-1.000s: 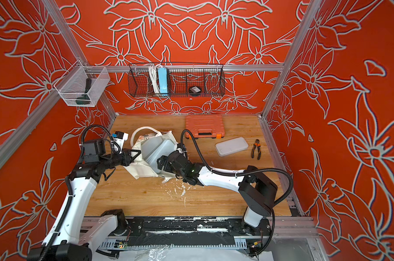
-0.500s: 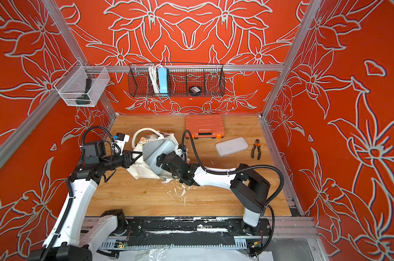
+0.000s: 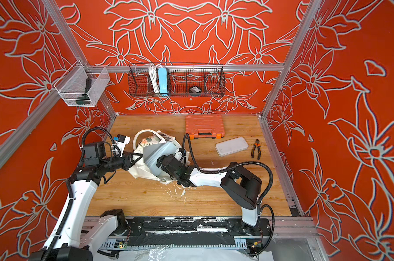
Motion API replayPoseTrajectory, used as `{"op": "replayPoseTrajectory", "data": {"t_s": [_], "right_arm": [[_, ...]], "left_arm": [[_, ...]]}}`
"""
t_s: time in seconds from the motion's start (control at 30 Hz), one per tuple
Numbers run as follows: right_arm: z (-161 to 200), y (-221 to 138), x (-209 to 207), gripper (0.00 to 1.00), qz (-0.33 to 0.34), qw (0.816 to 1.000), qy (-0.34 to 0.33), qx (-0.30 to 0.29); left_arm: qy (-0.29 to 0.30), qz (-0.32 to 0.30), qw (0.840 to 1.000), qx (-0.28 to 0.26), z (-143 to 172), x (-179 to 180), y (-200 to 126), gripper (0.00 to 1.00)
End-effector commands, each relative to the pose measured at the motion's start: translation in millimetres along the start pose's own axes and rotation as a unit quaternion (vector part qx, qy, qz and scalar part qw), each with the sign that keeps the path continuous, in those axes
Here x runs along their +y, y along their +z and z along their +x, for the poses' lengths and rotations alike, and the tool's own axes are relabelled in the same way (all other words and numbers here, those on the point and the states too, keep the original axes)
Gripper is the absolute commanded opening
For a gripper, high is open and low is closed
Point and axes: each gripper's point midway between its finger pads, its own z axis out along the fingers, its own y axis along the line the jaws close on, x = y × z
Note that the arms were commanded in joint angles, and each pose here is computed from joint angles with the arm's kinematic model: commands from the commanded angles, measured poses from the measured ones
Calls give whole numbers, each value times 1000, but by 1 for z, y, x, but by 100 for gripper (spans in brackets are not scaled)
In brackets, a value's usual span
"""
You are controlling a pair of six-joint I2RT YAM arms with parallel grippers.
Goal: Take out the pencil case from the canvas bag
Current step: Pick up the pencil case from the canvas bag.
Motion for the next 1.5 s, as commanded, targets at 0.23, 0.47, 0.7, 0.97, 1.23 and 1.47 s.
{"op": "replayPoseTrajectory", "data": {"t_s": [0.23,0.47,0.7,0.97,1.23,1.47], "right_arm": [[-3,7,17,98,-16,1000,11,-17],[-3,6,22,98,-7,1000,14,-23],[5,29,-14,98,92,995,22,-12],[-1,14,-26,87,105,994,4,-15],[-26,-28,-36,84,112,992,-6,-54],[-31,-41,-47,81,122,991,-7,-61]], "left_arm": [[16,48,999,-7,0,-20,-4,0],[17,53,998,-8,0,-22,-4,0],[17,56,998,-10,-1,-24,-5,0],[20,51,998,-12,-1,-23,-5,0],[17,49,999,-9,-1,-20,-4,0],[17,47,999,-9,0,-20,-4,0]]}}
